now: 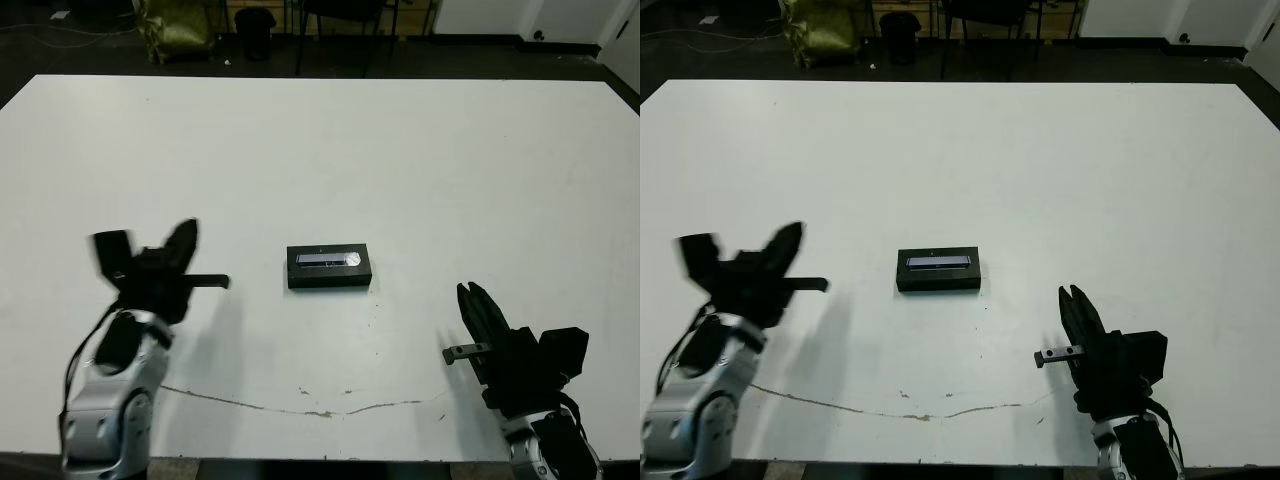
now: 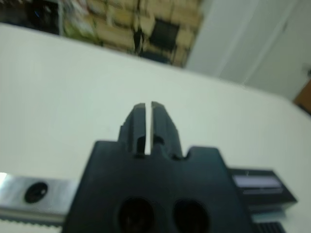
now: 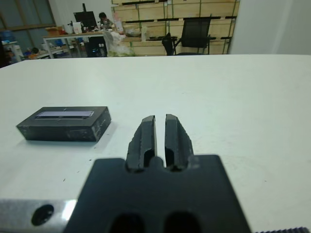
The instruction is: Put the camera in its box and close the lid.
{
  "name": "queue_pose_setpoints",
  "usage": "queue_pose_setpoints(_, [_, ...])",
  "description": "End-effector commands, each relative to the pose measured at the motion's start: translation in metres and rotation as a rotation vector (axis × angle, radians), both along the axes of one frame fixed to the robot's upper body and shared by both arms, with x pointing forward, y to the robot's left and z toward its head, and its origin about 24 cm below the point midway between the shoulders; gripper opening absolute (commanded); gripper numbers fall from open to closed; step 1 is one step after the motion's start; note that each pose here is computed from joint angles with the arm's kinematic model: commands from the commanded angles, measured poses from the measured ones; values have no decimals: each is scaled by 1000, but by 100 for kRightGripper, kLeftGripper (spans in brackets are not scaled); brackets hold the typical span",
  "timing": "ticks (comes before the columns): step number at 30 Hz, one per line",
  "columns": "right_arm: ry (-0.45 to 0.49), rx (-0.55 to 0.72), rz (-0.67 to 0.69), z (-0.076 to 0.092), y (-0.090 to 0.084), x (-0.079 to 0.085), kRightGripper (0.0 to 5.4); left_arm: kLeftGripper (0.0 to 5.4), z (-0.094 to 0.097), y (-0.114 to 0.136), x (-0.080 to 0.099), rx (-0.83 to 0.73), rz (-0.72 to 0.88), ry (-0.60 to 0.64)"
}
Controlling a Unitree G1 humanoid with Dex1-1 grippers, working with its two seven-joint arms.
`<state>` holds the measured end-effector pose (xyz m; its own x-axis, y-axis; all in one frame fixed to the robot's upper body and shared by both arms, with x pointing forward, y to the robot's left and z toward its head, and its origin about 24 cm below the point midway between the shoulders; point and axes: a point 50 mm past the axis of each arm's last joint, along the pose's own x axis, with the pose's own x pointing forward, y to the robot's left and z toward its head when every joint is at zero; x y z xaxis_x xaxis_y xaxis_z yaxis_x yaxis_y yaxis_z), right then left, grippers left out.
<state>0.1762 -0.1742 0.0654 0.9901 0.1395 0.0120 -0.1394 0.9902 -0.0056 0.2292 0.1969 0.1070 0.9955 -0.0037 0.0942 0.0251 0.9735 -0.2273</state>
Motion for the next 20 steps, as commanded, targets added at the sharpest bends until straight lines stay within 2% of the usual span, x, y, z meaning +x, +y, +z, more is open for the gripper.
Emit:
queue_pose_setpoints(1, [19, 14, -31, -8, -2, -1, 0, 1, -4, 4, -13, -22, 42, -1])
queue_pose_setpoints(7, [-10, 16, -43, -10, 3, 6, 0, 1, -17, -2, -26, -40, 128, -31])
queue_pose_setpoints(11, [-22, 7, -59, -12, 6, 10, 0, 1, -35, -7, -29, 11, 104, -39])
queue_pose_setpoints(14, [-28, -9, -85, -12, 8, 12, 0, 1, -52, -15, -34, 82, 84, 0])
queue_pose_setpoints(20, [-26, -34, -108, -12, 11, 15, 0, 1, -68, -27, -39, 92, 44, 49])
